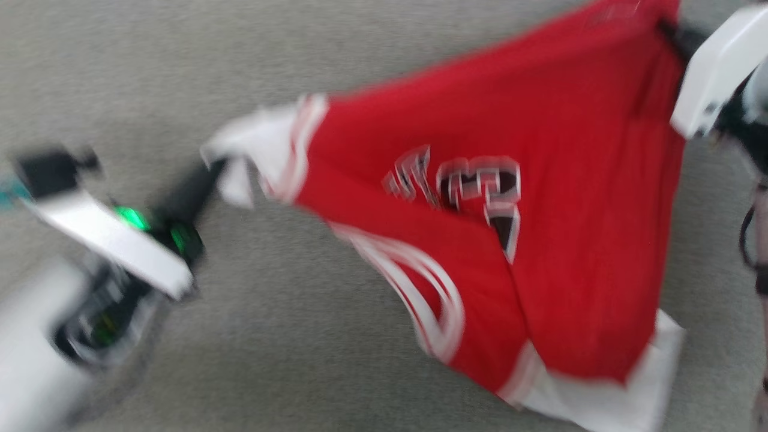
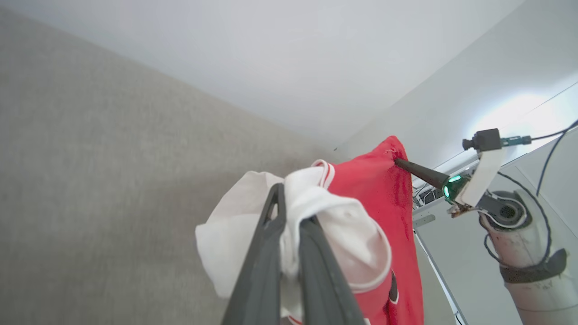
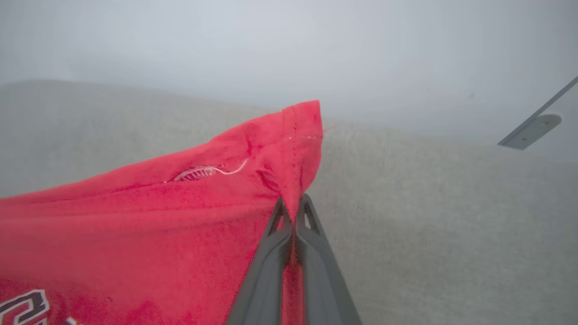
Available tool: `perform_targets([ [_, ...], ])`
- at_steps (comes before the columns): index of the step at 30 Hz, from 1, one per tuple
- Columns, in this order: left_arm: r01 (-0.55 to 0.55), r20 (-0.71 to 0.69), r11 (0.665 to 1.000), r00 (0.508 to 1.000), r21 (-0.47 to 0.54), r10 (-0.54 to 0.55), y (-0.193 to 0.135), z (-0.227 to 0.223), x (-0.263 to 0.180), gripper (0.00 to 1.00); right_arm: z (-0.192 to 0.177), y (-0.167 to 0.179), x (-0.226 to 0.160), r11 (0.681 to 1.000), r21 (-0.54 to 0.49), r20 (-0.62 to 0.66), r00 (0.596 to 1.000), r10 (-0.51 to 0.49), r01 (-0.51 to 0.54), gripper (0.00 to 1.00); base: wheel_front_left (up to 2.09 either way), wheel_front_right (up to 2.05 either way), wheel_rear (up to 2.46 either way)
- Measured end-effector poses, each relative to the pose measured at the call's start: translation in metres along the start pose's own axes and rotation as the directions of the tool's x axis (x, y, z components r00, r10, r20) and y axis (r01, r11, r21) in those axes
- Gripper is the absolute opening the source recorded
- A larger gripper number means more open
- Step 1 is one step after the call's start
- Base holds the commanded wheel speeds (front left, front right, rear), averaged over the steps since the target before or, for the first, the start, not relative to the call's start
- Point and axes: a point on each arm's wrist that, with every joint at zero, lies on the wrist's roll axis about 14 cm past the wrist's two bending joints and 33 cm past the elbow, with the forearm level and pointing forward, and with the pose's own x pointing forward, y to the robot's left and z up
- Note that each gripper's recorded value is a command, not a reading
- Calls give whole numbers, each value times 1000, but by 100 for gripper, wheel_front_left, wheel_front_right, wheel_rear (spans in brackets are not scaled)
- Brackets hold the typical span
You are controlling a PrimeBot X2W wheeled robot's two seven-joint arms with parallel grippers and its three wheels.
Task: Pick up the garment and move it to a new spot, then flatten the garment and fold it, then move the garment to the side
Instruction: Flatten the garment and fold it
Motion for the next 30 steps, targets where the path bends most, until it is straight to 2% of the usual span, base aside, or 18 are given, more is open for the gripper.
perform_targets([
  [4, 54, 59, 997, 997, 57, -58, -13, 57, 41, 0, 47, -22, -13, 995, 78, 166, 984, -70, 57, 0, 0, 0, 0],
  [8, 79, 175, 994, 980, 81, -93, -25, 123, 76, 0, 89, -38, -24, 987, 126, 312, 940, -135, 100, 0, 0, 0, 0],
  [10, 99, 243, 990, 962, 104, -122, -37, 157, 90, 0, 118, -44, -33, 982, 150, 406, 899, -163, 111, 0, 0, 0, 0],
  [14, 142, 365, 976, 911, 163, -193, -69, 213, 105, 0, 173, -57, -58, 973, 188, 582, 783, -219, 133, 0, 0, 0, 0],
  [17, 190, 441, 959, 857, 212, -268, -106, 248, 102, 0, 201, -62, -79, 968, 204, 666, 705, -245, 144, 0, 0, 0, 0],
  [19, 221, 469, 947, 827, 234, -310, -127, 262, 97, 0, 213, -63, -89, 967, 207, 698, 670, -254, 151, 0, 0, 0, 0],
  [21, 245, 471, 938, 815, 245, -336, -141, 265, 93, 0, 215, -64, -92, 964, 214, 701, 663, -263, 156, 0, 0, 0, 0],
  [24, 261, 444, 936, 828, 236, -343, -145, 256, 95, 0, 206, -69, -88, 960, 225, 683, 676, -277, 166, 0, 0, 0, 0],
  [28, 228, 343, 953, 895, 201, -286, -115, 204, 99, 0, 156, -76, -63, 954, 232, 589, 753, -294, 191, 0, 0, 0, 0],
  [30, 214, 315, 967, 916, 139, -248, -96, 176, 96, 0, 125, -75, -52, 954, 231, 536, 792, -291, 194, 0, 0, 0, 0],
])
